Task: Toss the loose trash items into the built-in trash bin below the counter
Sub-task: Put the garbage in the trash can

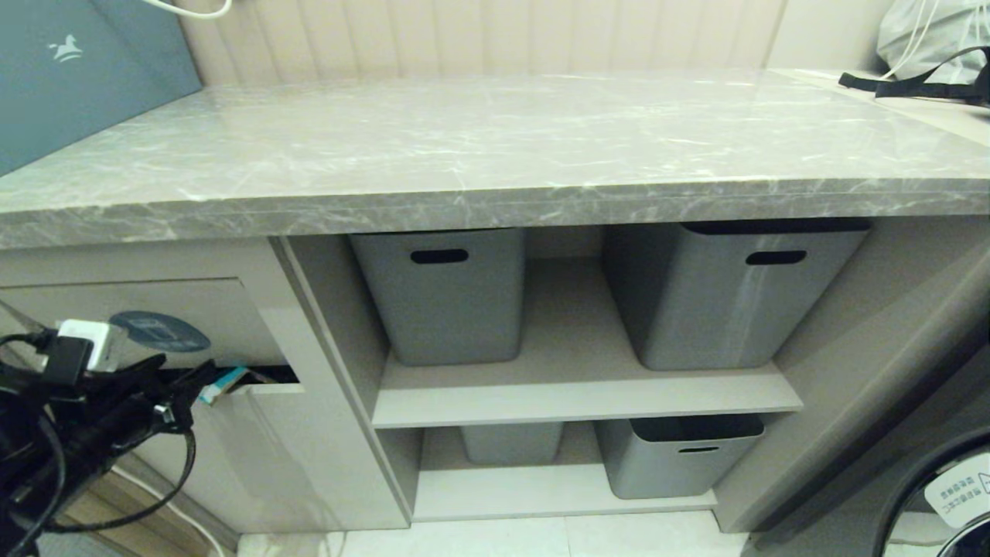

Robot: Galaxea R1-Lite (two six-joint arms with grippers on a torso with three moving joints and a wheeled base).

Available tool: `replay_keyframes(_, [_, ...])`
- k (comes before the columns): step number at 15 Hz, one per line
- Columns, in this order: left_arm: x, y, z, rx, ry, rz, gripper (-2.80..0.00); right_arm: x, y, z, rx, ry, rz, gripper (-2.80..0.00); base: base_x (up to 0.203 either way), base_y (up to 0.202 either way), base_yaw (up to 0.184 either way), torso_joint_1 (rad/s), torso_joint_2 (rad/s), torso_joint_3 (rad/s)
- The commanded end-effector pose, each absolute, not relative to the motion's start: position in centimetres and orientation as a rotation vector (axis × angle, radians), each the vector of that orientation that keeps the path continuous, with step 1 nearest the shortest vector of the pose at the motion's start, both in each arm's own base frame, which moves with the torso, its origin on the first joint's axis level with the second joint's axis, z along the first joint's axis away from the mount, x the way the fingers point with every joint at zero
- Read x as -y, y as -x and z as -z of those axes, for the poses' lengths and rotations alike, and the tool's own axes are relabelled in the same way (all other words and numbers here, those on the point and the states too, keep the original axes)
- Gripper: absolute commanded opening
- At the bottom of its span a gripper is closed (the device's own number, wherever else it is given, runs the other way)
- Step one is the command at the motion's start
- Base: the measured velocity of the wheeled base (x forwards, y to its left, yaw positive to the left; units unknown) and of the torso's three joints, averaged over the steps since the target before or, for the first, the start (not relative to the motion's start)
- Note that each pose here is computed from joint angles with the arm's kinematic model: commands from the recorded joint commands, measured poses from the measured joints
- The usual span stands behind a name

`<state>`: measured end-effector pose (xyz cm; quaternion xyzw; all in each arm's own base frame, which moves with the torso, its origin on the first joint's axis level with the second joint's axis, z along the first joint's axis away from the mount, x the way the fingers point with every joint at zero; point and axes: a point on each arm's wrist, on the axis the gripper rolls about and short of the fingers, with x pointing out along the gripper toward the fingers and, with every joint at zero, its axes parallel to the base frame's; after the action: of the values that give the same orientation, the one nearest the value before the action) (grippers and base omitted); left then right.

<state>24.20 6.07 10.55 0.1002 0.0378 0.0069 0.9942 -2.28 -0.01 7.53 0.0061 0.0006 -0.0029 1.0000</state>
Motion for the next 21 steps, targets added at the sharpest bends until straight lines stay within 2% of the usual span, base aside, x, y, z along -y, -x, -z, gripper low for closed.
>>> replay_keyframes(1, [-5.9, -23.6, -10.6, -0.077, -0.198, -0.013, -2.8, 0.0, 2.3, -7.5, -0.001, -0.012, 0.006, -2.8, 0.0, 0.0, 0.0, 0.0, 0.0, 0.0])
replay_keyframes(6, [-5.9, -23.4, -9.6, -0.125, -0.187, -0.014, -2.8, 0.0, 2.3, -7.5, -0.001, -0.012, 0.006, -2.8, 0.0, 0.0, 0.0, 0.0, 0.0, 0.0])
replay_keyframes(9, [-6.4, -25.1, -8.2, -0.162, -0.173, -0.012, -2.8, 0.0, 2.3, -7.5, -0.001, -0.012, 0.006, -2.8, 0.0, 0.0, 0.0, 0.0, 0.0, 0.0])
replay_keyframes(15, [-7.8, -30.7, -7.1, -0.095, -0.16, 0.006, -2.8, 0.0, 2.3, -7.5, -0.002, -0.012, 0.005, -2.8, 0.0, 0.0, 0.0, 0.0, 0.0, 0.0])
replay_keyframes(21, [-8.3, -34.2, -8.3, 0.019, -0.192, 0.009, -2.8, 0.0, 2.3, -7.5, -0.001, -0.012, 0.006, -2.8, 0.0, 0.0, 0.0, 0.0, 0.0, 0.0])
